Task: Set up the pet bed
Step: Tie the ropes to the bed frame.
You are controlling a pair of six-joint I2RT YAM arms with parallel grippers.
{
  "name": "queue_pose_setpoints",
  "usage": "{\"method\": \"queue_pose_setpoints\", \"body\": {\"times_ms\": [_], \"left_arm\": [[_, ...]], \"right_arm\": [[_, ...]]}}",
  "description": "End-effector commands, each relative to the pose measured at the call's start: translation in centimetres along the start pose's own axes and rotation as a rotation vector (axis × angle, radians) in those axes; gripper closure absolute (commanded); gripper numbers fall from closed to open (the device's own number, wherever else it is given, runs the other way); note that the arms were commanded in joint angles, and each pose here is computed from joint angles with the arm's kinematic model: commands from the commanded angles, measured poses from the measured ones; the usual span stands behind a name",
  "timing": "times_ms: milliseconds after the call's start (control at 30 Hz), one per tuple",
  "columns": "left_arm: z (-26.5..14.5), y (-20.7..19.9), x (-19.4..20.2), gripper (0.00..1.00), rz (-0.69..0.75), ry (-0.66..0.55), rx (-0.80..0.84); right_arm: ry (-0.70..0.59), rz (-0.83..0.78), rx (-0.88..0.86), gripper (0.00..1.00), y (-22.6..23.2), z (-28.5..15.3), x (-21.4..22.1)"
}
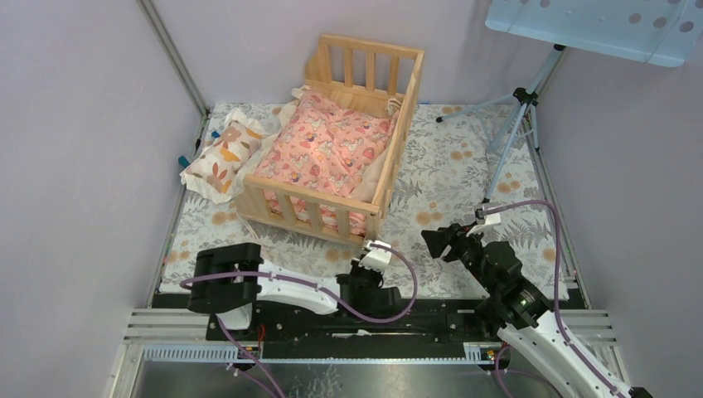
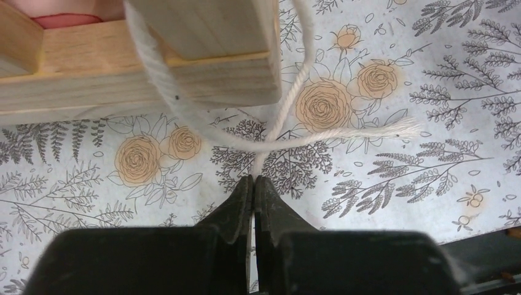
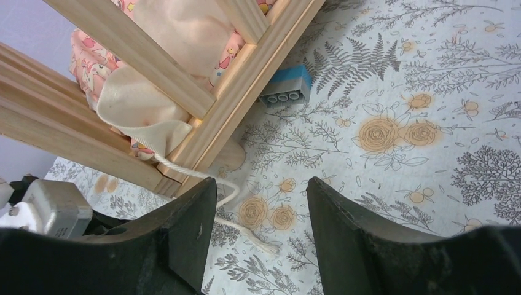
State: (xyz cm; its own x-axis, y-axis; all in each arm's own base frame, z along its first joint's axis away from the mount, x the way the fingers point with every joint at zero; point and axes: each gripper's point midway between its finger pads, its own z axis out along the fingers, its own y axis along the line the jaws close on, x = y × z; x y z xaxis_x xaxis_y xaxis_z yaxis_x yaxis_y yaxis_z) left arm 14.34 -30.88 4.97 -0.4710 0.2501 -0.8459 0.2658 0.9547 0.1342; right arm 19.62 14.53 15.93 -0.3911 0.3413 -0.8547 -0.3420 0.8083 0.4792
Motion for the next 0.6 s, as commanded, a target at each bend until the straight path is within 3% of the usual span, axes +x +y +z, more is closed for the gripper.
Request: {"method": "queue_pose_setpoints", "body": {"times_ms": [0,300,467,567], "left_arm": [[-0.9,-0.3,-2.8,1.00,-0.021,-0.104,0.083],[-1.6,0.5,-2.1,1.00,-0.018,-0.084,0.146],[-1.9,0.4,-2.4,1.00,-0.024,-0.069,0.172],[-2.4,0.3,-2.3,1.00,-0.028,-0.045,0.203]], "right_arm": [[-0.052,-0.069,-0.061,0.36,0.8,0.3,-0.8],[-0.187,-0.072,-0.206,0.31,2.3,1.6,-0.9],[-0.141,-0.179,-0.301,0.27,3.6,2.0,0.5],[-0.178,-0.218,-0.351,0.25,4.1,2.0,0.6]]}}
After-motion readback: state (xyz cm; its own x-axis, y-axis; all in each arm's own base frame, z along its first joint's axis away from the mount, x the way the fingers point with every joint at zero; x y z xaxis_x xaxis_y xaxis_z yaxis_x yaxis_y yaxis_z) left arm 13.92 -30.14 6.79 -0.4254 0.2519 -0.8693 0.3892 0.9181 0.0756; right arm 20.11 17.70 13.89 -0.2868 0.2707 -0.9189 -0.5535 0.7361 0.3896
